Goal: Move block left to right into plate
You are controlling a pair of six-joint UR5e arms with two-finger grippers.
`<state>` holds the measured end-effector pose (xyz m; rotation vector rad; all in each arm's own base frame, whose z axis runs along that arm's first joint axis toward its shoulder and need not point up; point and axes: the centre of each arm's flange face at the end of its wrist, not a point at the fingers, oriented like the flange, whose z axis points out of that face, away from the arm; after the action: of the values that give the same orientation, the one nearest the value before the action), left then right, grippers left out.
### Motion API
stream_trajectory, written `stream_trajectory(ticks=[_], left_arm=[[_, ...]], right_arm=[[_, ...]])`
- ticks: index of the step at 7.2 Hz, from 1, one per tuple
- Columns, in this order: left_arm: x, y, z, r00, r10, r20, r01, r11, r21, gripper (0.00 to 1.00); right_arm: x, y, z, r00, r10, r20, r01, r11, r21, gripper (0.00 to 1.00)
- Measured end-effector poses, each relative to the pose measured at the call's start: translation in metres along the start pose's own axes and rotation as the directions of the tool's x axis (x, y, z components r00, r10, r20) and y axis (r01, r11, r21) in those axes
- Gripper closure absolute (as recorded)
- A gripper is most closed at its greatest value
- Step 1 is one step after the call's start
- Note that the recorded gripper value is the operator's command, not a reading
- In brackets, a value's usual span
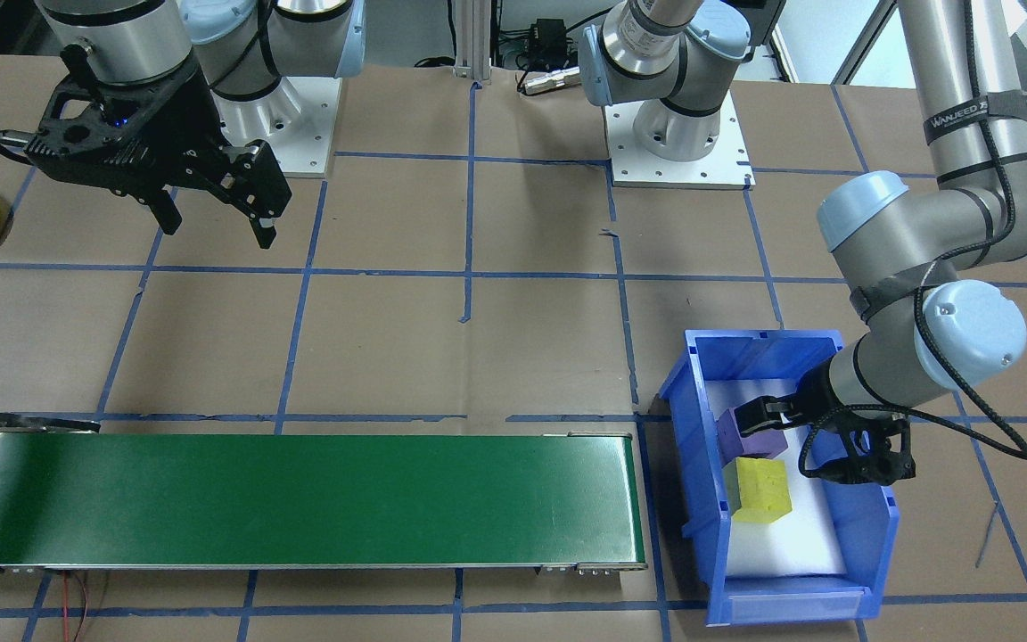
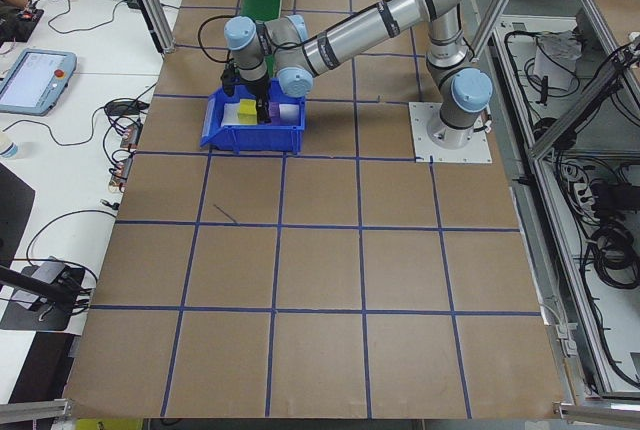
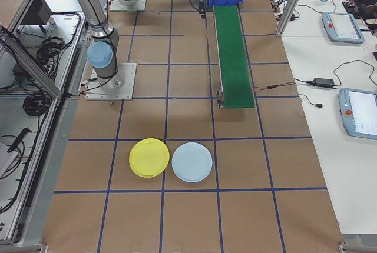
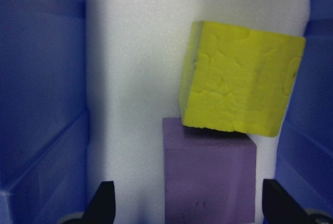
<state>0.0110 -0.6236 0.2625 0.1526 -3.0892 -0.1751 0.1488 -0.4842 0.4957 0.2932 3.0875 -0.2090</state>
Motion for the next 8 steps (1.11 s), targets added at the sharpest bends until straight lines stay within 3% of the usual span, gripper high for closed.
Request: stream_trajectory(ticks=[5, 8], left_arm=[[-0.0003, 0.0027, 0.0054, 1.000, -0.004, -0.007, 0.004, 1.000, -0.009, 0.10], [-0.0023, 0.0032, 0.0065, 1.000, -0.003, -0.009, 0.003, 1.000, -0.011, 0.09]], right_arm=[[0.0002, -0.0003, 0.0003, 1.000, 0.001, -0.001, -0.001, 1.000, 0.000, 0.00], [0.0000, -0.0001, 0.0003, 1.000, 0.000, -0.003, 0.000, 1.000, 0.000, 0.00]])
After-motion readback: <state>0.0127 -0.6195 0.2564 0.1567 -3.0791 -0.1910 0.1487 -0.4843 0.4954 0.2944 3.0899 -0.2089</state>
